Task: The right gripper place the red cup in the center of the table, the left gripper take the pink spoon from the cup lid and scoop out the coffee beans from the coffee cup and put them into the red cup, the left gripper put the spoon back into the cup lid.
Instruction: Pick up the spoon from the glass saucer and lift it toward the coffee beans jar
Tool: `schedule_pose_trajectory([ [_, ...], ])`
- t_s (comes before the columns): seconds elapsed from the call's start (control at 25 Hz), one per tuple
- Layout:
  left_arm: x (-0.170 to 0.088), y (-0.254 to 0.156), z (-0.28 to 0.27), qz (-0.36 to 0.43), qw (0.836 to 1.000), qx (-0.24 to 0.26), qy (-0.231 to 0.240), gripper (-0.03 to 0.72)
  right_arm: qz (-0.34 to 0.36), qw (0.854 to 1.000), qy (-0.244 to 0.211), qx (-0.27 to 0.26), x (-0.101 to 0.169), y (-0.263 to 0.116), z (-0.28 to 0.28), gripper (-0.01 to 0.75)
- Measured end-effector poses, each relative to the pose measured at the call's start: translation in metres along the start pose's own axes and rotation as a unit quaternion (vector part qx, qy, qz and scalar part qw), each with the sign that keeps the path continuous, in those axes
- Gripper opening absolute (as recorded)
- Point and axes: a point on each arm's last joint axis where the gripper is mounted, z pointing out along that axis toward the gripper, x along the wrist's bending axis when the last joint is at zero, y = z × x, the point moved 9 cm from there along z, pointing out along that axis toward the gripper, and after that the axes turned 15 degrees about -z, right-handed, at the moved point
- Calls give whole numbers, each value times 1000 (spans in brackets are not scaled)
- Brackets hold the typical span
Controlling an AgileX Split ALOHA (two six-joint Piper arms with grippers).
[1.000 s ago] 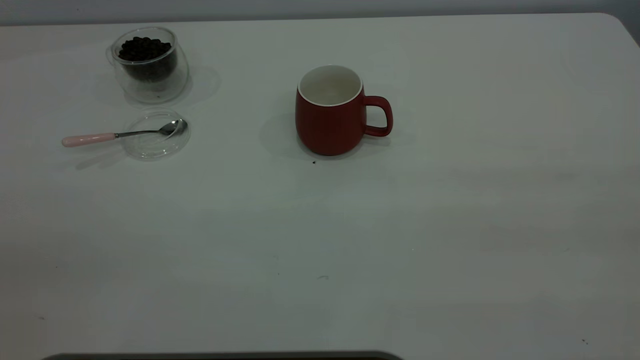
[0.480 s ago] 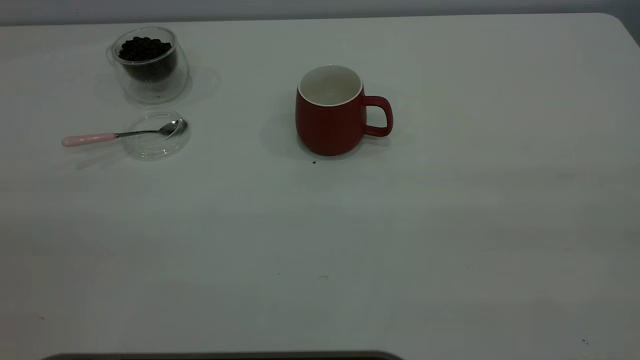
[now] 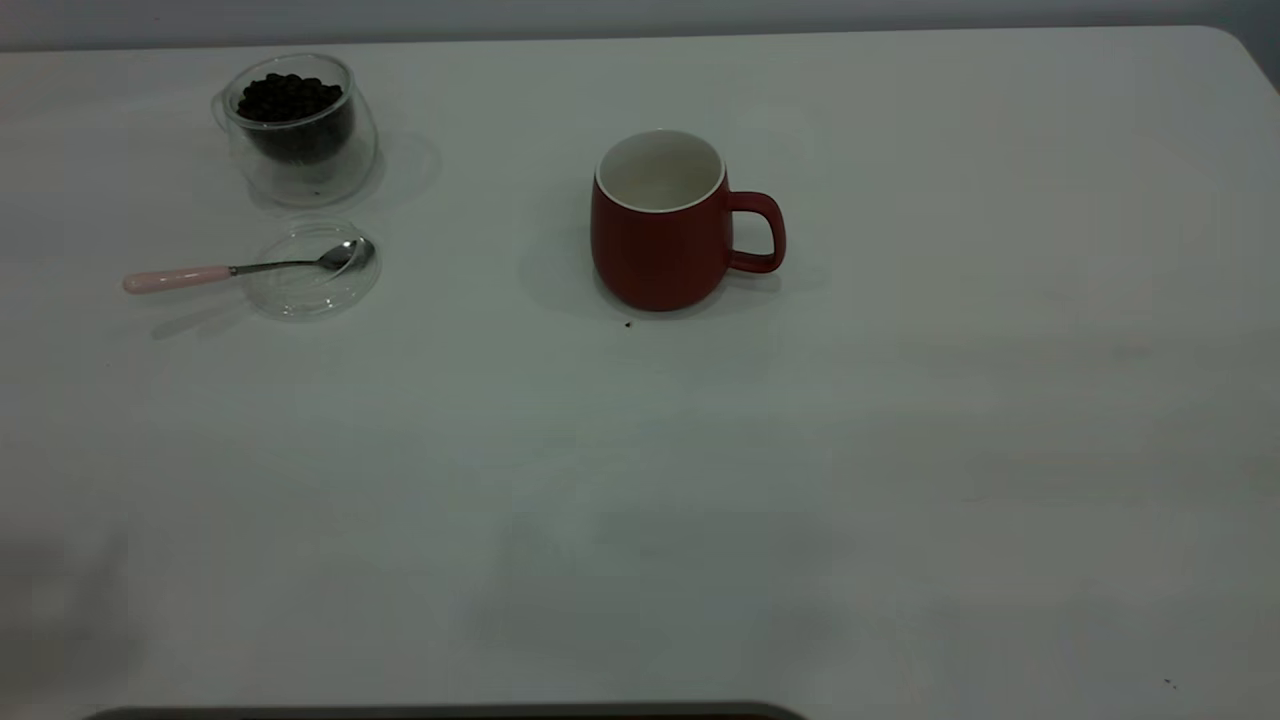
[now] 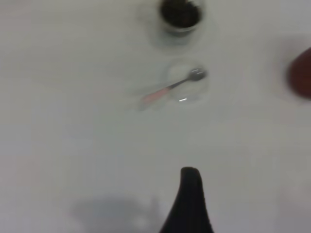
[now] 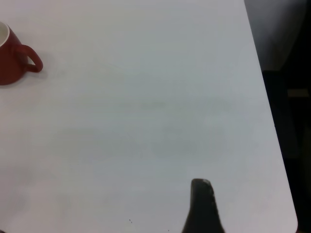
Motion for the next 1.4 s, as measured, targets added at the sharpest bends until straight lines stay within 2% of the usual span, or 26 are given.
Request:
schedule_pose_trajectory([
  [0.24,-20,10,75,-76,995,59,-36,714,0,1000,0,0,0,0,0,588],
  [0.48,-4,10,137,-124,985,115,-37,714,0,1000,0,0,0,0,0,588],
  [0.64,4,14,167,-144,974,158,-75,714,0,1000,0,0,0,0,0,588],
  [0.8,14,16,191,-159,963,176,-130,714,0,1000,0,0,0,0,0,588],
  [1.08,56,12,233,-217,937,171,-211,714,0,1000,0,0,0,0,0,588],
  [1.4,112,-11,261,-262,921,165,-237,714,0,1000,0,0,0,0,0,588],
])
